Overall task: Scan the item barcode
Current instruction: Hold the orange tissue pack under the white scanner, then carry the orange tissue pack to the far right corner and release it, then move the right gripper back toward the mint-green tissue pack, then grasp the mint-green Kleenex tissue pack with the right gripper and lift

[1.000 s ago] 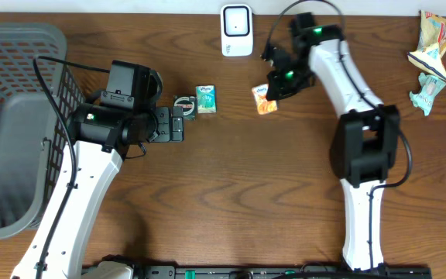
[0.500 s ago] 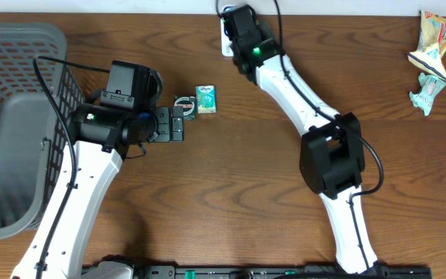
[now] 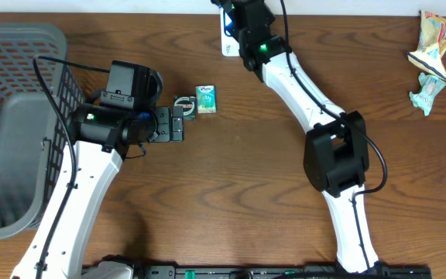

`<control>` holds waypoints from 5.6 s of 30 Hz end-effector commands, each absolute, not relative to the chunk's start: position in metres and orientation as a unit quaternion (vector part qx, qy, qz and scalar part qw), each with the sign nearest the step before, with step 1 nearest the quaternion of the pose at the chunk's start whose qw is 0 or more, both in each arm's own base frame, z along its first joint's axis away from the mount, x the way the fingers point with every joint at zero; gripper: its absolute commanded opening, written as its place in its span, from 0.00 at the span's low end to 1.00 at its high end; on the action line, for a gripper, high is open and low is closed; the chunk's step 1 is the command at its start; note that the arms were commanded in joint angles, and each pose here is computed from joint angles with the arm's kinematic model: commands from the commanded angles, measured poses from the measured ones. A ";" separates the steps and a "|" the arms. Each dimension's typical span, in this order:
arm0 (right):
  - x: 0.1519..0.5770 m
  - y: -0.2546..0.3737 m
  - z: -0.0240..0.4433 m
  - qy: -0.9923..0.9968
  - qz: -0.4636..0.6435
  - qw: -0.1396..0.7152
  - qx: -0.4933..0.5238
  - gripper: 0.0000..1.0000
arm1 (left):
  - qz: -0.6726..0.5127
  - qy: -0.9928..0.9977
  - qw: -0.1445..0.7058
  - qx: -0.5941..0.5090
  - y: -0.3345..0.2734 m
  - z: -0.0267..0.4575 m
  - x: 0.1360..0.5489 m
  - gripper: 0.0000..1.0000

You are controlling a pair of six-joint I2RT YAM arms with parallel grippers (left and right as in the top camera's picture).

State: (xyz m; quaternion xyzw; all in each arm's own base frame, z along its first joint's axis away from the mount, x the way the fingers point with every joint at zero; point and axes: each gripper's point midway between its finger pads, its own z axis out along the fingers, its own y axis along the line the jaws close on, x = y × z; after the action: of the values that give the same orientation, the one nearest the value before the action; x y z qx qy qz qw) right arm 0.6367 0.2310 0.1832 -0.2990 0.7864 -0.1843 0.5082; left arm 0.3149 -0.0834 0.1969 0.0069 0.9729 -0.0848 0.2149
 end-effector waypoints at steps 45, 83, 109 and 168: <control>0.515 -0.202 0.130 0.943 -0.273 0.171 0.084 0.85 | -0.083 0.971 0.224 0.009 -0.082 0.203 0.317 0.98; 0.516 0.290 0.082 0.946 0.200 0.212 -0.144 0.66 | -0.083 0.971 0.224 0.009 -0.082 0.203 0.317 0.98; 0.466 0.328 0.005 0.971 0.172 0.119 -0.120 0.37 | -0.083 0.971 0.224 0.009 -0.082 0.203 0.317 0.98; 0.391 0.200 0.094 0.983 0.070 -0.023 -0.169 0.21 | -0.083 0.971 0.224 0.009 -0.082 0.203 0.317 0.98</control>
State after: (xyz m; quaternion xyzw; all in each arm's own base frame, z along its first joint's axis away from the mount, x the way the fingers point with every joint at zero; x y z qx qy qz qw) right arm 0.3994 0.1895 0.1141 -0.1442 0.9860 0.0842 -0.0006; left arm 0.3149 -0.0834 0.1969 0.0069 0.9729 -0.0848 0.2149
